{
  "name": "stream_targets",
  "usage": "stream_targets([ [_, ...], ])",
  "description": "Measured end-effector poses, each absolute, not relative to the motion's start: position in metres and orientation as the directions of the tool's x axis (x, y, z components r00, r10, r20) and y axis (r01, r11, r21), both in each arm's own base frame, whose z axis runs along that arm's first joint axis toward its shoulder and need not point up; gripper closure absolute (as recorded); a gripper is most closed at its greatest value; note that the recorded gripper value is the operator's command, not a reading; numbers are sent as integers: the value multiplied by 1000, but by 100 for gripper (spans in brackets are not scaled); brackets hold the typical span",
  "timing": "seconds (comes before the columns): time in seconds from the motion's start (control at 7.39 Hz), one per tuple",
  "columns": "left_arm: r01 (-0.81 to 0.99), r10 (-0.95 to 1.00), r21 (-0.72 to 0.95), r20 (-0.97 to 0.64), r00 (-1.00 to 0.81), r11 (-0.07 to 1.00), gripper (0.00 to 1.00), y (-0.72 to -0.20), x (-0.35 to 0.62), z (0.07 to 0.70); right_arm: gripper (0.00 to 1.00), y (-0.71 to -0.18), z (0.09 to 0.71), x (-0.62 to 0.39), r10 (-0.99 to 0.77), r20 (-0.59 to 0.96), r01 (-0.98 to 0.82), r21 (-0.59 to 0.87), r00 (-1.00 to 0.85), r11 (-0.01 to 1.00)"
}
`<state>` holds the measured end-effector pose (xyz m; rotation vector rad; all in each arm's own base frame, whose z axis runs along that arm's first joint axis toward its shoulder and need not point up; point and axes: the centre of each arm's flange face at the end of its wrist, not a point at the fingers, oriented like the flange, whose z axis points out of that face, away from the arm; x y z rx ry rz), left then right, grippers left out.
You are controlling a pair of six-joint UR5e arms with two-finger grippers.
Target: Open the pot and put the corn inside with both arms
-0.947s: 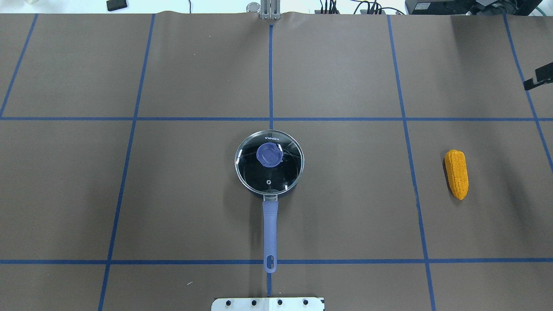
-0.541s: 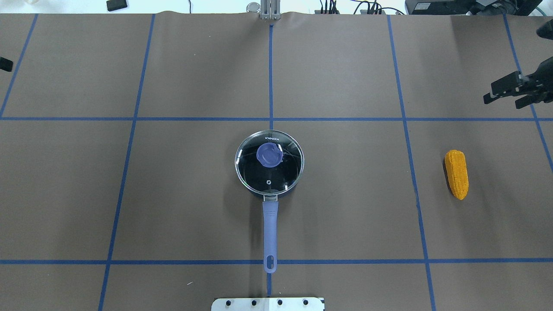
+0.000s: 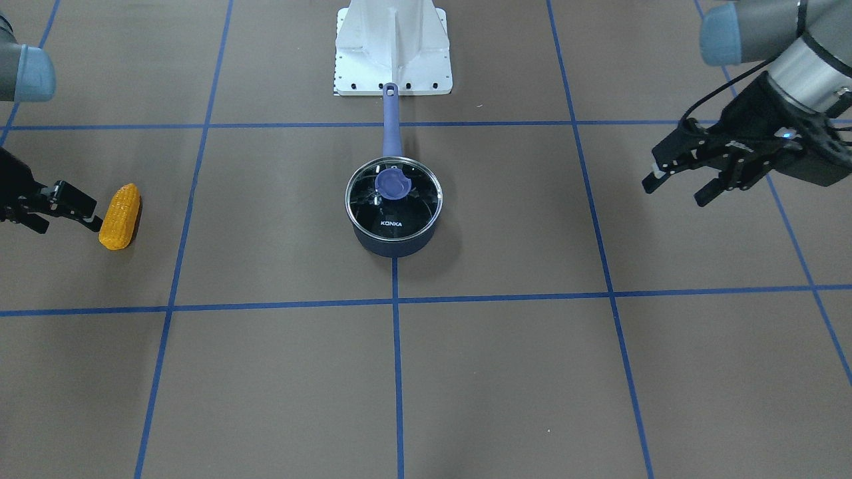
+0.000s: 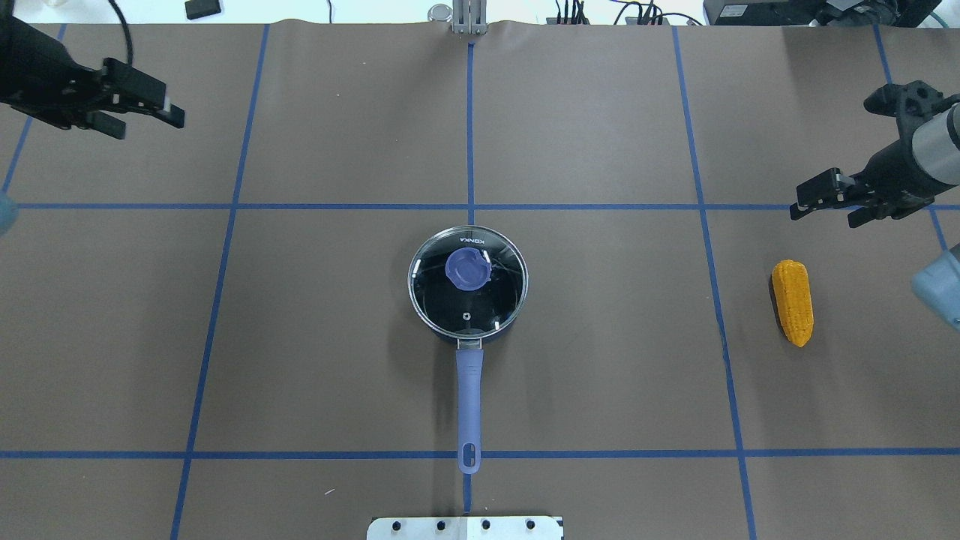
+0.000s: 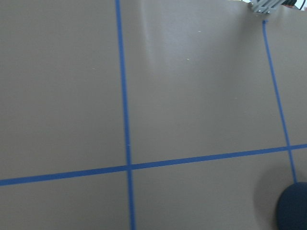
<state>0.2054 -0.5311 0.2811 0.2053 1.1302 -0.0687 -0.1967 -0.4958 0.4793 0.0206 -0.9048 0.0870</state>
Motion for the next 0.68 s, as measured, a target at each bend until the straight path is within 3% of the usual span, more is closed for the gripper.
stream_targets([
  [0.68,157,-22,70,-855,518,985,1,-466,341,149,0,-449,525,-226,14,757,-46,21,654,999],
])
